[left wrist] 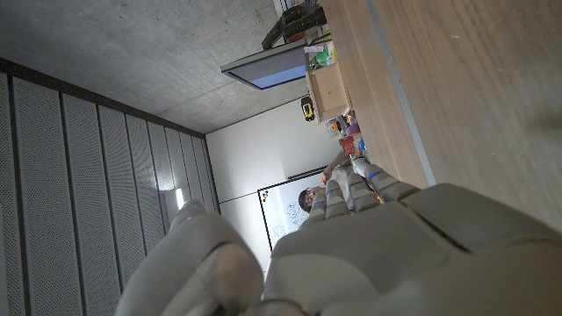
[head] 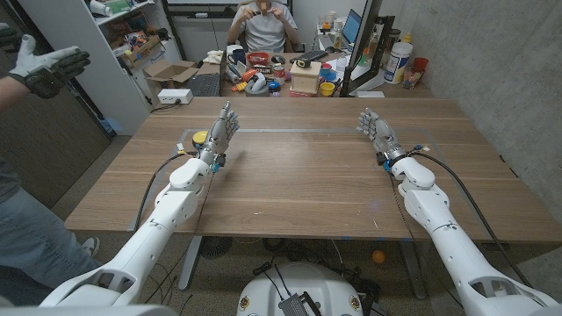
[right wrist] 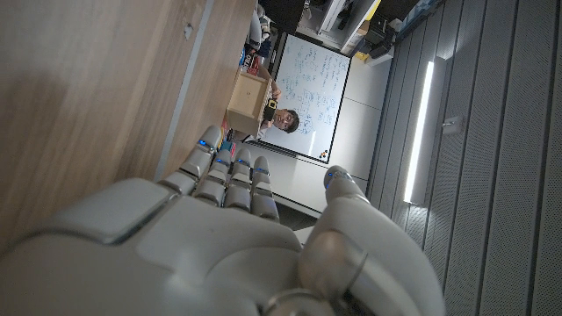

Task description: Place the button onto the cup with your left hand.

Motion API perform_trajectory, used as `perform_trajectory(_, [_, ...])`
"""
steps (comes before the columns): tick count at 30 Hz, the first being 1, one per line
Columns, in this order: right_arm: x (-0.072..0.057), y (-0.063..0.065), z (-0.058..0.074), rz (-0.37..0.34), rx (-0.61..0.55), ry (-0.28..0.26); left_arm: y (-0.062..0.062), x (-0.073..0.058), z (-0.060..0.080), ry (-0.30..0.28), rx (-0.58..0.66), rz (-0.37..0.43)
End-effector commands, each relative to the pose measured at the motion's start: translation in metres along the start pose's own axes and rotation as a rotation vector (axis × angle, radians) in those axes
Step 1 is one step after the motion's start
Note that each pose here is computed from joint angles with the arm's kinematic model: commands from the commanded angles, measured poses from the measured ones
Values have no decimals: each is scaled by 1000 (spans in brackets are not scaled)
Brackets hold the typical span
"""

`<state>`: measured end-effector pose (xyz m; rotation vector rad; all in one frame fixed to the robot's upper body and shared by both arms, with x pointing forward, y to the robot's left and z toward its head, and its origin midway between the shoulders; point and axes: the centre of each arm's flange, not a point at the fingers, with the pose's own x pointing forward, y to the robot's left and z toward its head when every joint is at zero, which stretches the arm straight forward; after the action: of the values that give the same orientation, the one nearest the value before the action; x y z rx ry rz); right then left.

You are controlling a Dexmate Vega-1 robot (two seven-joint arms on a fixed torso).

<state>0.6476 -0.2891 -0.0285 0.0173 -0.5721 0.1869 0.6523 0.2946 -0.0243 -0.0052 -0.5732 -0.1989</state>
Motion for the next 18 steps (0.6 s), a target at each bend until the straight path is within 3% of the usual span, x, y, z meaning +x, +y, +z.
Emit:
perform_trajectory(1, [-9,-3,-3,-16,2,11,4,-3,15,0,43,-4])
perform_trajectory(10, [-17,-6,-10,-25,0,31,8,-4,34,3,103,-6])
perform_trajectory(18, [-24,-10,-9,-36,1,28,18,-8,59,3,196,-8])
